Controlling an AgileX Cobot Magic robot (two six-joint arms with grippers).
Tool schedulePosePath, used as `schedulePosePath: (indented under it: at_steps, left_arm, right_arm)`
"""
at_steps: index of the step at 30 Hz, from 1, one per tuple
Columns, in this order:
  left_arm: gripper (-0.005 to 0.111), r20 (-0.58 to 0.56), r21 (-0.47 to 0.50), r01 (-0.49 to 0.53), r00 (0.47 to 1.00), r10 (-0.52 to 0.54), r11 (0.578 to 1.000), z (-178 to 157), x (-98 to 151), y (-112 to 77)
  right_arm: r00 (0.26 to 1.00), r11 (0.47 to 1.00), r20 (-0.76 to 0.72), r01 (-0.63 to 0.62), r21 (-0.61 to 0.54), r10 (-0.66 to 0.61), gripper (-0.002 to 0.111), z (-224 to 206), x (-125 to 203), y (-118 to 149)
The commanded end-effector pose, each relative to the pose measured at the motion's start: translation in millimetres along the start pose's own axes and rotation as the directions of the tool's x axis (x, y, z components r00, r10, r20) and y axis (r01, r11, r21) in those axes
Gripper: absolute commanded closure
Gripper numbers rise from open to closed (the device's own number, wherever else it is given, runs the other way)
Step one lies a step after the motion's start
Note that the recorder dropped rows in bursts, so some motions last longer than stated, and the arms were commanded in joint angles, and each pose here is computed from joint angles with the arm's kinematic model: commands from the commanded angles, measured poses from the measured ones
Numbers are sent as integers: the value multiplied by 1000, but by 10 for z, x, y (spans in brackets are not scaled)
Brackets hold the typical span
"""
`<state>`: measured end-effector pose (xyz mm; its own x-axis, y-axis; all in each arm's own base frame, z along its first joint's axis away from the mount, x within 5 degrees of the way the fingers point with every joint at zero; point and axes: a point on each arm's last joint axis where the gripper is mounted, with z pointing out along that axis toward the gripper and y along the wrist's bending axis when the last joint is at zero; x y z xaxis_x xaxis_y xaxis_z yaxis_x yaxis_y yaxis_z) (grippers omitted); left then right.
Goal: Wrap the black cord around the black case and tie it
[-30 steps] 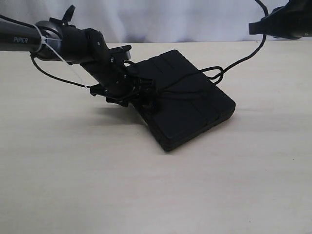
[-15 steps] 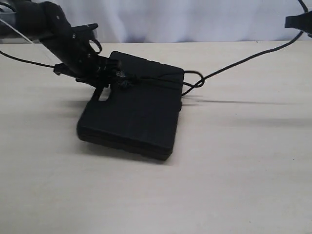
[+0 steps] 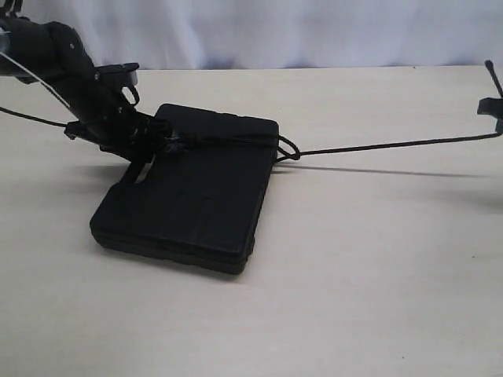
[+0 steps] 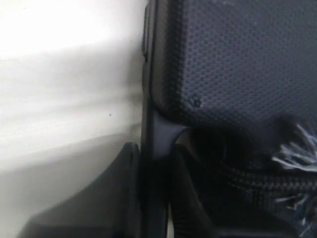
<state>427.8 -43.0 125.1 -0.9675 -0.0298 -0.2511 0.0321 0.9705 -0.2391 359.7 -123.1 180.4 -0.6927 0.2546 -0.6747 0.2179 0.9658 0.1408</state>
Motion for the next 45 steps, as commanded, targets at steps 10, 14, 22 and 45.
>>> schedulePosePath:
  at_steps: [10, 14, 22, 45]
  left_arm:
    - [107, 147, 21, 171, 974, -172, 985, 79, -74, 76]
    - [107, 153, 16, 215, 965, -215, 977, 195, -69, 116]
    - [107, 207, 41, 287, 935, -289, 957, 310, -106, 149]
    - [76, 135, 49, 159, 977, -165, 986, 288, -227, 119]
  right_arm:
    - [994, 973, -40, -96, 208, 106, 104, 199, 450, -398]
    - [988, 968, -68, -123, 219, 141, 104, 269, 542, -473]
    - [982, 956, -78, -148, 252, 173, 104, 347, 628, -557]
    - [966, 982, -196, -182, -39, 171, 34, 402, 335, -316]
